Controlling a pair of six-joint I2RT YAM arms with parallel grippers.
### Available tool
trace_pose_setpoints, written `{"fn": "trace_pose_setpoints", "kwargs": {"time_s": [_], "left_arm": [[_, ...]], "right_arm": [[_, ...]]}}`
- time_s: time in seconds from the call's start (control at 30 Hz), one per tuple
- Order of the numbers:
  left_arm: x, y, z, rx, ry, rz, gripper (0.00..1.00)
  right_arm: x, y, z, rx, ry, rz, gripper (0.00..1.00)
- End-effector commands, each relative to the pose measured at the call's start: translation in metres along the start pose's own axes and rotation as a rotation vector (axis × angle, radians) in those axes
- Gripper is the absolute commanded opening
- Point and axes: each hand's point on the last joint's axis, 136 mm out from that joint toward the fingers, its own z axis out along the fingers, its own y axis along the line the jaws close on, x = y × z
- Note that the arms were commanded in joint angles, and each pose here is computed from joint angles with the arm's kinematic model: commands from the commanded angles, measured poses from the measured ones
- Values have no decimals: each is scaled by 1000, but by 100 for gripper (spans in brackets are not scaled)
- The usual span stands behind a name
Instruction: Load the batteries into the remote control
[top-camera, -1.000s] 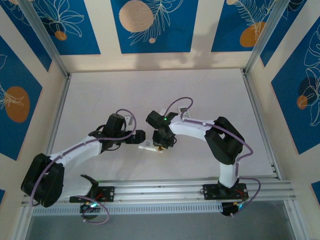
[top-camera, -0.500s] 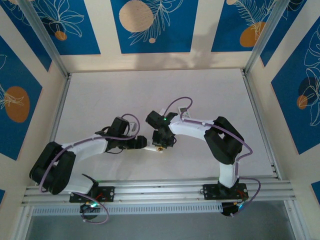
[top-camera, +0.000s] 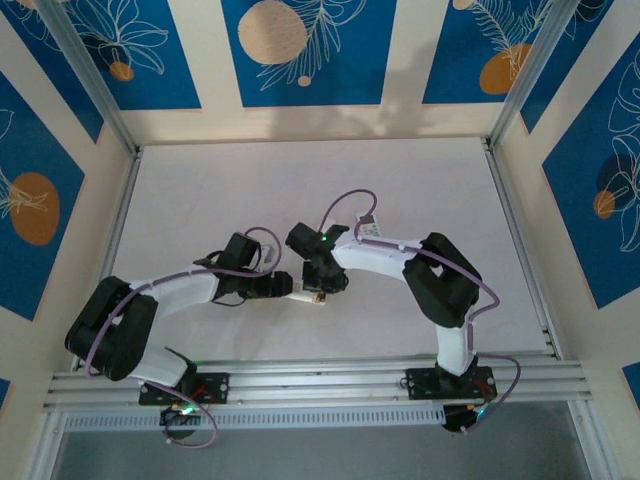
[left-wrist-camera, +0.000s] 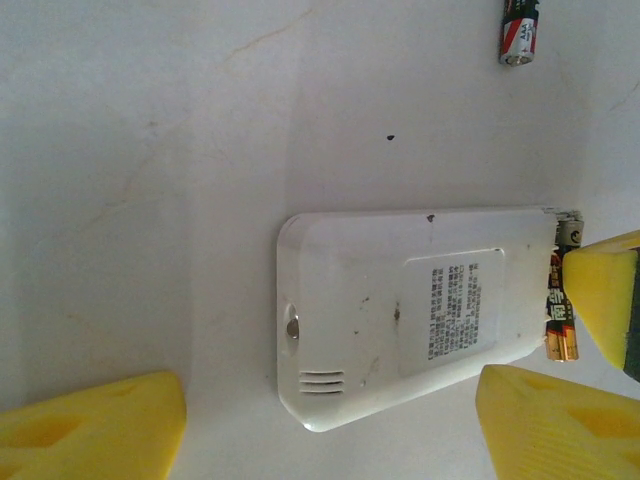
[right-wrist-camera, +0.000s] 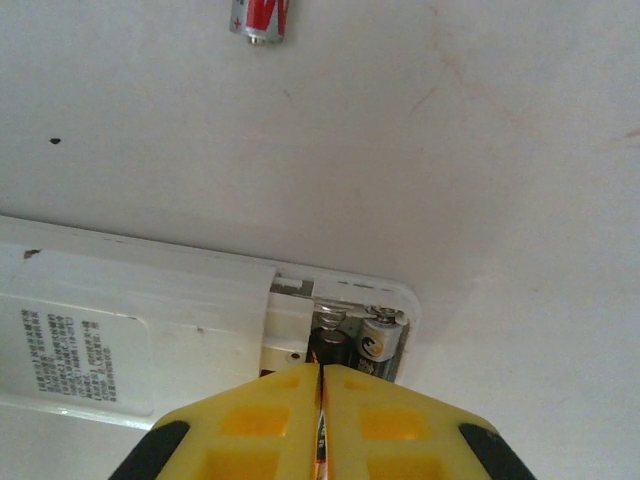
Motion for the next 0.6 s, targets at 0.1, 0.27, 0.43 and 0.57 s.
{"fn": "trace_pose_setpoints", "kwargs": {"time_s": [0.1,0.27,0.43,0.57], "left_arm": [[2,-4,6,10,20,5,81],[0,-7,5,19,13,10,81],[0,-7,5,16,13,11,81],[0,-6,4,10,12,14,81]], "right_arm": [[-9,-4,-20,9,-71,-41,18],[6,0,-34,-28,-56,-6,20],[21,2,-24,-36,7,42,20],[26,-1,-15,-19,30,55,20]]}}
